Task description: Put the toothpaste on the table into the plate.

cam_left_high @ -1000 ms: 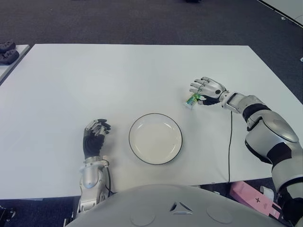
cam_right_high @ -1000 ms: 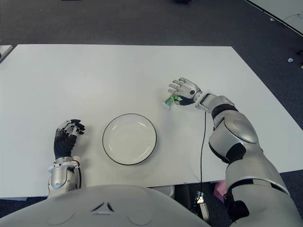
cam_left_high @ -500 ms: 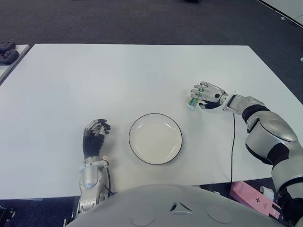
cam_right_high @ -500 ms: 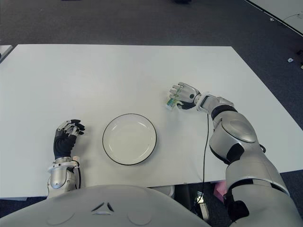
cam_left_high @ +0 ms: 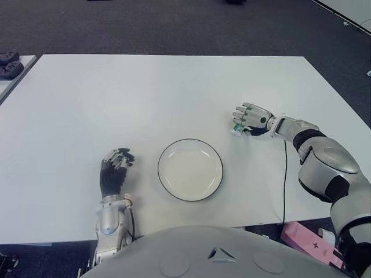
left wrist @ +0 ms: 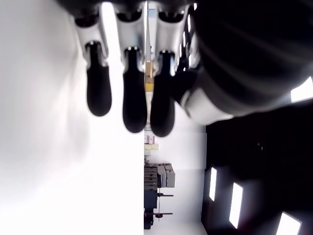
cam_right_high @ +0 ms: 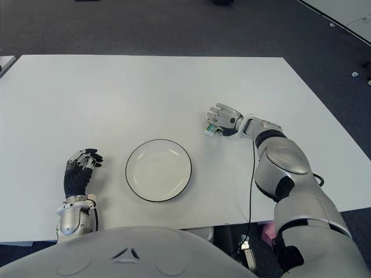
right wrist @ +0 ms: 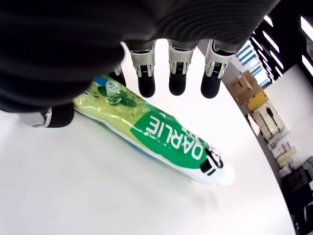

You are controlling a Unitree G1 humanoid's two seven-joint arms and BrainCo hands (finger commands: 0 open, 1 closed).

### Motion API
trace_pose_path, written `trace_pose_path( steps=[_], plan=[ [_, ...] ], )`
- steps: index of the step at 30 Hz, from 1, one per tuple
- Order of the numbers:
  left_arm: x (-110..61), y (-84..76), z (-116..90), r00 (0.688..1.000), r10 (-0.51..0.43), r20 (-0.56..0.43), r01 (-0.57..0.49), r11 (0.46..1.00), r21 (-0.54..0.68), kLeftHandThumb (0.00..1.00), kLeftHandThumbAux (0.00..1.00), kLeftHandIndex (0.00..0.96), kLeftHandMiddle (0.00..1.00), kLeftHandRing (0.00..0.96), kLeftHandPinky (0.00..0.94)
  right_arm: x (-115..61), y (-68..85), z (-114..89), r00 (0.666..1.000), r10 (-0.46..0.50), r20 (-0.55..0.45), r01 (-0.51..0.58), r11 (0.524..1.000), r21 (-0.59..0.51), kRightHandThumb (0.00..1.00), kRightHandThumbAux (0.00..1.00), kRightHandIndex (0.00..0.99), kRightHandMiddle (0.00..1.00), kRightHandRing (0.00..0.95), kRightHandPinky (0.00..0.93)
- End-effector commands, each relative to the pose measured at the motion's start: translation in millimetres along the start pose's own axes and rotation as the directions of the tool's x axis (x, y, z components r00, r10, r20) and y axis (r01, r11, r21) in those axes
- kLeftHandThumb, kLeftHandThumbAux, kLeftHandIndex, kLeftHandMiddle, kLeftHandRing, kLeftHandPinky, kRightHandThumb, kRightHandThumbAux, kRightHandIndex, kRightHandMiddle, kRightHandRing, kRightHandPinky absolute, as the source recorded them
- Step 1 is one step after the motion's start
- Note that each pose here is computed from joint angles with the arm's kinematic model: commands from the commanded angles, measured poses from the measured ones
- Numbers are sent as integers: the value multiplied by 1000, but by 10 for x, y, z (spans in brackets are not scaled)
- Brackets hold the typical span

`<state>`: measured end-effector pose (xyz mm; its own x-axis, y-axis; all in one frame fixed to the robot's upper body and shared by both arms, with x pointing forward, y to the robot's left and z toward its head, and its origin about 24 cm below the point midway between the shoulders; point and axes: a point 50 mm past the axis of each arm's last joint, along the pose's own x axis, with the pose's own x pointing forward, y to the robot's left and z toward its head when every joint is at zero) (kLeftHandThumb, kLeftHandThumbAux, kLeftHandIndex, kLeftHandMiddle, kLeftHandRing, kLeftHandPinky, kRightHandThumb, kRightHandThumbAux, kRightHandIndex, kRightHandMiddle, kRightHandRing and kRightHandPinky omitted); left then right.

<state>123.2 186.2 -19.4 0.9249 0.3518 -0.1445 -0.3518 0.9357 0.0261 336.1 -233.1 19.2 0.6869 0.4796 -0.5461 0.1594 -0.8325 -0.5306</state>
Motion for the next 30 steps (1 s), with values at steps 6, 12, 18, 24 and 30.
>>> trace_pose_path(
  steps=[6,12,18,24,30],
  plan=[
    [-61,2,-28,999,5,-49,-5,1000,-1,694,725,432,552,536,512,78,81,359,986,105,128,-102,994,-28,618,150,0,0,0,0],
    [-73,16,-22,999,2,-43,-2,1000,9,693,726,430,545,536,520,130,83,485,984,128,123,-128,992,-5,619,140,0,0,0,0],
    [-78,29,-25,999,-2,-42,2,1000,5,693,726,429,538,539,520,143,101,574,984,138,110,-143,989,40,611,110,0,0,0,0],
    [-85,49,-42,999,-2,-38,2,1000,-9,694,725,431,552,550,532,136,104,607,991,107,80,-117,985,126,600,86,0,0,0,0],
    [-86,51,-49,999,-1,-43,0,1000,-20,695,725,432,555,545,514,129,91,616,996,59,67,-69,984,162,601,107,0,0,0,3]
  ],
)
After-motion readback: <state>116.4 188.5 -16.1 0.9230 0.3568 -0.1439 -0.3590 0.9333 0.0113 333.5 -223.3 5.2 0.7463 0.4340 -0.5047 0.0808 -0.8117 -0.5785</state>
